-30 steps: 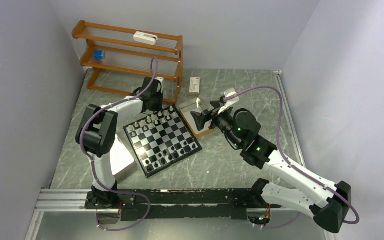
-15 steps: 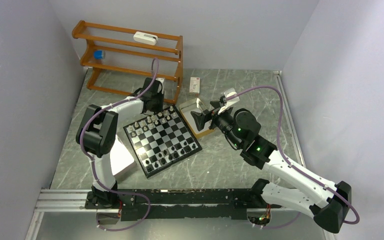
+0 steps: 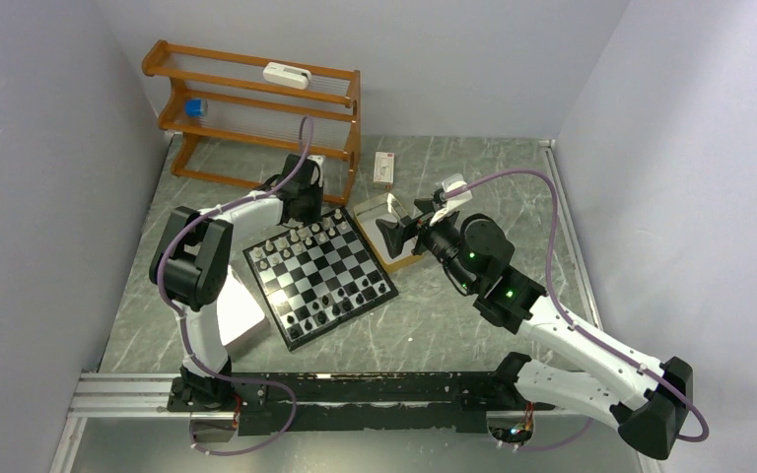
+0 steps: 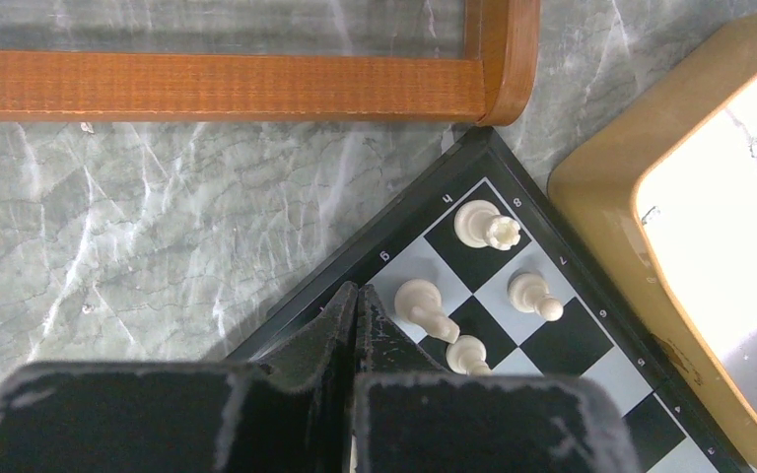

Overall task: Set up the chess pieces on the board
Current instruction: Place the chess piece on the chessboard, then reset both arms

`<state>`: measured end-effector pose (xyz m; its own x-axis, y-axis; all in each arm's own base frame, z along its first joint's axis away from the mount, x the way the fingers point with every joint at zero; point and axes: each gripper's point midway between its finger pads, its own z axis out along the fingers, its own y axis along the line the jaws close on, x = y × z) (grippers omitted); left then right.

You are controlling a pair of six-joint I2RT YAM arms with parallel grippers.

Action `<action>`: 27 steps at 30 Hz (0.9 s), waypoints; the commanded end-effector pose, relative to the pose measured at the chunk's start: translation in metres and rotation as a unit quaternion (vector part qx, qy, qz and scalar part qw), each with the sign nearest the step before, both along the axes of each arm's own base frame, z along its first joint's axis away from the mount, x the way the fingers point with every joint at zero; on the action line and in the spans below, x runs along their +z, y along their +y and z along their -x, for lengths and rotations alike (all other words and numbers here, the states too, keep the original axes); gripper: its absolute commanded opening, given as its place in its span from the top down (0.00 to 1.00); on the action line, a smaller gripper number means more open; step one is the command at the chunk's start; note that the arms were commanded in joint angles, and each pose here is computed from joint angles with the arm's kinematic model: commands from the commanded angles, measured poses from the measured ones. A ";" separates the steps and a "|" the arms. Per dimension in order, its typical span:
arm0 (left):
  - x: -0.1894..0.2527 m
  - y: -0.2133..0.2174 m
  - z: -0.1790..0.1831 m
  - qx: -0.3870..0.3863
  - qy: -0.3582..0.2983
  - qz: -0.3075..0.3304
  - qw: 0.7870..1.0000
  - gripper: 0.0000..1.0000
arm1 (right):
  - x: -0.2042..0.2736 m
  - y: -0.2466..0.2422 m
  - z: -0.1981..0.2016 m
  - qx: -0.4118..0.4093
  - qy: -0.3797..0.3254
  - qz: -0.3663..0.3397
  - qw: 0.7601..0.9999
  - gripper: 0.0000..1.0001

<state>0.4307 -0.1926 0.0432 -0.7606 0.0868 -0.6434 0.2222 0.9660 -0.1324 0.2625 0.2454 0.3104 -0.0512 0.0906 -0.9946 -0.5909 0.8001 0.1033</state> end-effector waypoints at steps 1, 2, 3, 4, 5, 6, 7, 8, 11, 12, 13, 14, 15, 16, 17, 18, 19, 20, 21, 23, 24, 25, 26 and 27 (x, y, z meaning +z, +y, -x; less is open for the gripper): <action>0.022 -0.009 -0.006 -0.015 -0.018 0.011 1.000 0.95 | 0.005 0.002 0.000 0.001 -0.007 -0.011 1.000 0.04; 0.026 -0.011 -0.009 -0.016 -0.024 0.013 1.000 0.95 | 0.004 0.002 0.000 0.001 -0.007 -0.012 1.000 0.04; 0.032 -0.012 -0.013 -0.015 -0.030 0.016 0.999 0.94 | 0.003 0.002 0.000 0.001 -0.006 -0.011 1.000 0.04; 0.042 -0.015 -0.019 -0.015 -0.039 0.020 0.999 0.92 | 0.003 0.003 0.000 0.001 -0.006 -0.010 1.000 0.04; 0.049 -0.017 -0.023 -0.014 -0.045 0.023 0.999 0.89 | 0.003 0.003 -0.001 0.001 -0.006 -0.009 1.000 0.04; 0.057 -0.018 -0.027 -0.015 -0.053 0.026 0.998 0.87 | 0.004 0.003 -0.001 -0.001 -0.006 -0.008 1.000 0.04; 0.066 -0.020 -0.031 -0.015 -0.061 0.029 0.998 0.86 | 0.004 0.003 -0.002 0.000 -0.006 -0.007 1.000 0.04; 0.075 -0.021 -0.033 -0.014 -0.068 0.033 0.997 0.84 | 0.004 0.003 -0.002 -0.002 -0.005 -0.005 1.000 0.04; 0.109 -0.026 -0.039 -0.017 -0.101 0.051 0.993 0.80 | 0.003 0.004 -0.003 -0.002 -0.001 -0.002 1.000 0.04; 0.121 -0.028 -0.038 -0.021 -0.110 0.060 0.992 0.77 | 0.003 0.005 -0.003 -0.001 0.001 -0.002 1.000 0.04; 0.135 -0.030 -0.037 -0.026 -0.121 0.070 0.990 0.73 | 0.003 0.006 -0.004 -0.001 0.002 -0.001 1.000 0.04; 0.148 -0.032 -0.033 -0.034 -0.131 0.082 0.987 0.69 | 0.004 0.007 -0.005 -0.001 0.006 -0.002 1.000 0.03; 0.163 -0.033 -0.029 -0.038 -0.142 0.091 0.985 0.67 | 0.006 0.009 -0.005 0.001 0.011 -0.003 1.000 0.03; 0.177 -0.033 -0.024 -0.043 -0.152 0.100 0.982 0.64 | 0.005 0.011 -0.004 0.005 0.018 -0.003 1.000 0.02; 0.190 -0.032 -0.017 -0.047 -0.162 0.108 0.980 0.61 | 0.007 0.013 -0.005 0.006 0.024 -0.005 1.000 0.01; 0.205 -0.031 -0.009 -0.051 -0.173 0.117 0.977 0.58 | 0.007 0.014 -0.006 0.003 0.032 -0.007 0.999 0.00; 0.225 -0.029 0.002 -0.057 -0.190 0.129 0.972 0.56 | 0.008 0.014 -0.007 0.000 0.039 -0.008 0.999 0.00; 0.239 -0.028 0.012 -0.066 -0.201 0.137 0.968 0.54 | 0.008 0.015 -0.008 -0.001 0.046 -0.006 0.999 0.00; 0.251 -0.026 0.024 -0.076 -0.210 0.145 0.964 0.53 | 0.007 0.015 -0.009 -0.005 0.056 -0.005 0.998 0.00; 0.271 -0.021 0.049 -0.092 -0.219 0.155 0.959 0.48 | 0.003 0.011 -0.011 -0.029 0.096 -0.006 0.995 0.00; 0.277 -0.018 0.063 -0.099 -0.218 0.159 0.958 0.41 | 0.004 0.009 -0.011 -0.036 0.110 -0.007 0.993 0.00; 0.284 -0.016 0.078 -0.111 -0.219 0.166 0.955 0.14 | 0.005 0.008 -0.010 -0.040 0.121 -0.006 0.992 0.00; 0.290 -0.014 0.094 -0.123 -0.221 0.174 0.952 0.02 | 0.005 0.006 -0.008 -0.044 0.133 -0.008 0.990 0.00; 0.293 -0.013 0.109 -0.134 -0.221 0.184 0.948 0.01 | 0.007 0.003 -0.006 -0.052 0.145 -0.020 0.988 0.00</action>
<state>0.3797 -0.2023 0.3406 -0.3284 -0.0865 -0.9406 0.4661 0.8512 -0.2411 0.2754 0.2601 0.3175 -0.2165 0.0975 -0.9714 -0.5344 0.8209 0.2015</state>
